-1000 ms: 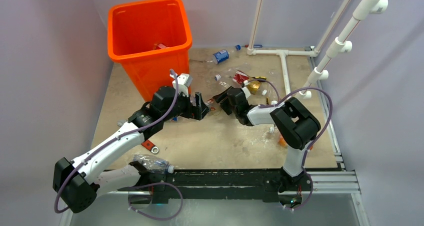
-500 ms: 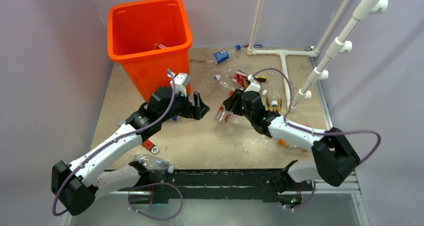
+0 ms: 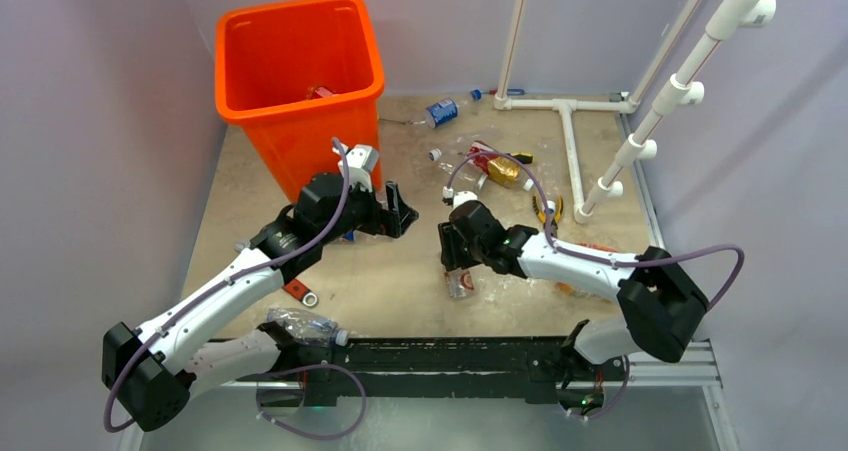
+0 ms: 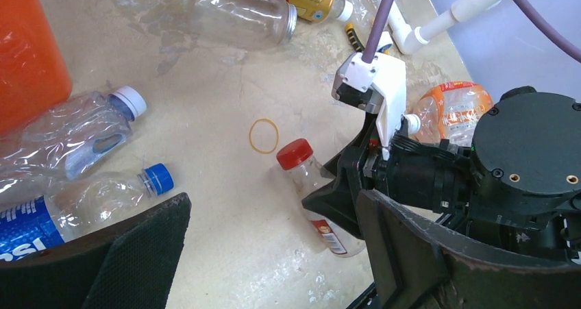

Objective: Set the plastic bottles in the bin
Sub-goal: Pick up the plastic bottle at the center of the board.

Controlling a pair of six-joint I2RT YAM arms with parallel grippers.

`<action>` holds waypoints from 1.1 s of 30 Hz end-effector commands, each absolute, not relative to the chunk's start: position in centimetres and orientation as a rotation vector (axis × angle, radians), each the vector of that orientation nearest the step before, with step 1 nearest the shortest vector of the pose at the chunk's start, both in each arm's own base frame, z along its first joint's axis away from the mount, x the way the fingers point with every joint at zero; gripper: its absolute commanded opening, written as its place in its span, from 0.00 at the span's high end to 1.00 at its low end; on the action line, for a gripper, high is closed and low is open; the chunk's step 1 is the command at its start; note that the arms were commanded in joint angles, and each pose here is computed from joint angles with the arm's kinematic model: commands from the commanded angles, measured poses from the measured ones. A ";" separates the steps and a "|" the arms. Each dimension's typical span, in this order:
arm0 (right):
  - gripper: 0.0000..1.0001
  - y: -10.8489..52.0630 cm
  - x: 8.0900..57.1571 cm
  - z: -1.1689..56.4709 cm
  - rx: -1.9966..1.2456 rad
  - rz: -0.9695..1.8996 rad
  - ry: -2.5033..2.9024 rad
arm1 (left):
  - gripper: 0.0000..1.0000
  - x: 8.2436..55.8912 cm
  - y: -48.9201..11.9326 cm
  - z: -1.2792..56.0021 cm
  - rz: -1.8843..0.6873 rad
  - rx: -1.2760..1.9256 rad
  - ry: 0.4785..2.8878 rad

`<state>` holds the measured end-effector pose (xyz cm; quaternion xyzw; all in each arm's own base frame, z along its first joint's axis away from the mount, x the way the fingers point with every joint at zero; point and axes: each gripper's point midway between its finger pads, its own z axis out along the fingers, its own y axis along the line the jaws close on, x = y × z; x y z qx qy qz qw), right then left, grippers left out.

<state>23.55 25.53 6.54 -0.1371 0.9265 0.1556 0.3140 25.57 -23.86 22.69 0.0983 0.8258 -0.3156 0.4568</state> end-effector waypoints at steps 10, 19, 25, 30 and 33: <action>0.04 26.0 20.9 7.1 -0.473 0.503 2.489 | 0.09 25.8 -23.8 23.1 -0.779 0.231 2.009; 0.15 26.1 19.6 3.9 -0.467 0.511 2.545 | 0.09 25.7 -23.9 23.0 -0.787 0.230 2.011; 0.37 25.7 19.5 3.3 -0.452 0.499 2.543 | 0.09 25.8 -23.8 23.0 -0.780 0.224 2.010; 0.54 25.6 20.9 8.5 -0.366 0.561 2.360 | 0.09 25.9 -23.8 23.2 -0.781 0.223 2.001; 0.59 25.5 21.3 13.8 -0.323 0.673 2.159 | 0.09 26.1 -23.7 24.5 -0.791 0.207 1.959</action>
